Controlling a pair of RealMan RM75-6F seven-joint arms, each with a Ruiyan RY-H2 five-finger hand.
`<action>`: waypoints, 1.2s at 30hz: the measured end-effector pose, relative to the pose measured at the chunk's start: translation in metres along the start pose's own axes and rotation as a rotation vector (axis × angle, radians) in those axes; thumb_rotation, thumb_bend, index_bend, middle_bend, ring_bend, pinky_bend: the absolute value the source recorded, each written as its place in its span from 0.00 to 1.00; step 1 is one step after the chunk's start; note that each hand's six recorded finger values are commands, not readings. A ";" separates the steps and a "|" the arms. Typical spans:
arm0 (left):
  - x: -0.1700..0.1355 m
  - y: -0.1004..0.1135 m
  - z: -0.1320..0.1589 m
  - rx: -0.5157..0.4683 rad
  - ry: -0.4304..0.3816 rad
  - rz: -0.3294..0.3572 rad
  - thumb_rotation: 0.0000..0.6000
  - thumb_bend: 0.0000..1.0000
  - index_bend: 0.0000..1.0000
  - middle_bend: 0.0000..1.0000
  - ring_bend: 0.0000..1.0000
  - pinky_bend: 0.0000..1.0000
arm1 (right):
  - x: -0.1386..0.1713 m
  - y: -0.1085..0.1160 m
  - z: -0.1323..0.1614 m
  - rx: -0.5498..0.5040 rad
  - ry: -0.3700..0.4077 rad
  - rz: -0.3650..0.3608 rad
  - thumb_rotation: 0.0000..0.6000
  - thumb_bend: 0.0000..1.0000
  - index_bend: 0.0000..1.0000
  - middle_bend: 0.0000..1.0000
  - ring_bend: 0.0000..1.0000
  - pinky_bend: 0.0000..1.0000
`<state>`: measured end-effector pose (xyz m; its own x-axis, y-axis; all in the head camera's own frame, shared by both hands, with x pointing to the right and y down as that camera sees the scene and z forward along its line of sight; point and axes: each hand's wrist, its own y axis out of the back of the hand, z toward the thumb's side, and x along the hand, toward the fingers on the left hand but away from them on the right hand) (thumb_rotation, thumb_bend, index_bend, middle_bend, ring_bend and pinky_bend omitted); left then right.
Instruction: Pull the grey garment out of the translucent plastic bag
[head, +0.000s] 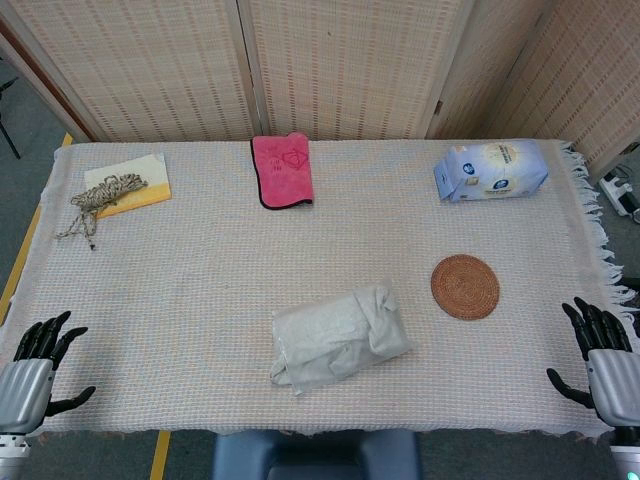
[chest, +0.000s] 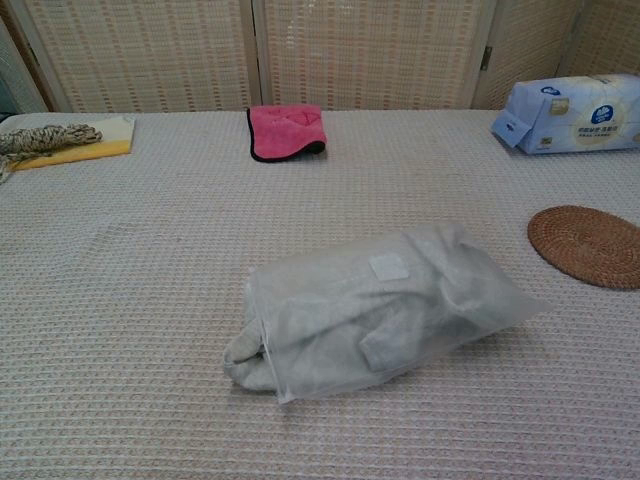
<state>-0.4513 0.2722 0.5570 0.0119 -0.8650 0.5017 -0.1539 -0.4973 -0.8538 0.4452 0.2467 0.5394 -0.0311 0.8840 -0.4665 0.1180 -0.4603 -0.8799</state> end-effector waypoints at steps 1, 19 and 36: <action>0.000 0.000 0.000 -0.001 0.001 -0.004 1.00 0.17 0.23 0.06 0.00 0.03 | 0.000 0.000 0.000 -0.001 -0.001 -0.002 1.00 0.19 0.00 0.00 0.00 0.00; -0.012 -0.041 0.044 -0.123 -0.216 -0.114 1.00 0.17 0.45 0.08 0.00 0.08 | 0.000 -0.011 0.006 0.041 0.008 0.022 1.00 0.19 0.00 0.00 0.00 0.00; 0.013 -0.124 0.131 -0.209 -0.486 -0.064 1.00 0.35 0.49 0.00 0.00 0.00 | -0.003 -0.020 0.008 0.069 0.000 0.047 1.00 0.19 0.00 0.00 0.00 0.00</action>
<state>-0.3026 0.3136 0.6518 0.4764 -0.7894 0.3870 -0.3311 -0.5689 -0.7528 0.4349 0.2526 0.5581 -0.0273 0.8611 -0.5077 0.0503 -0.5060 -0.8611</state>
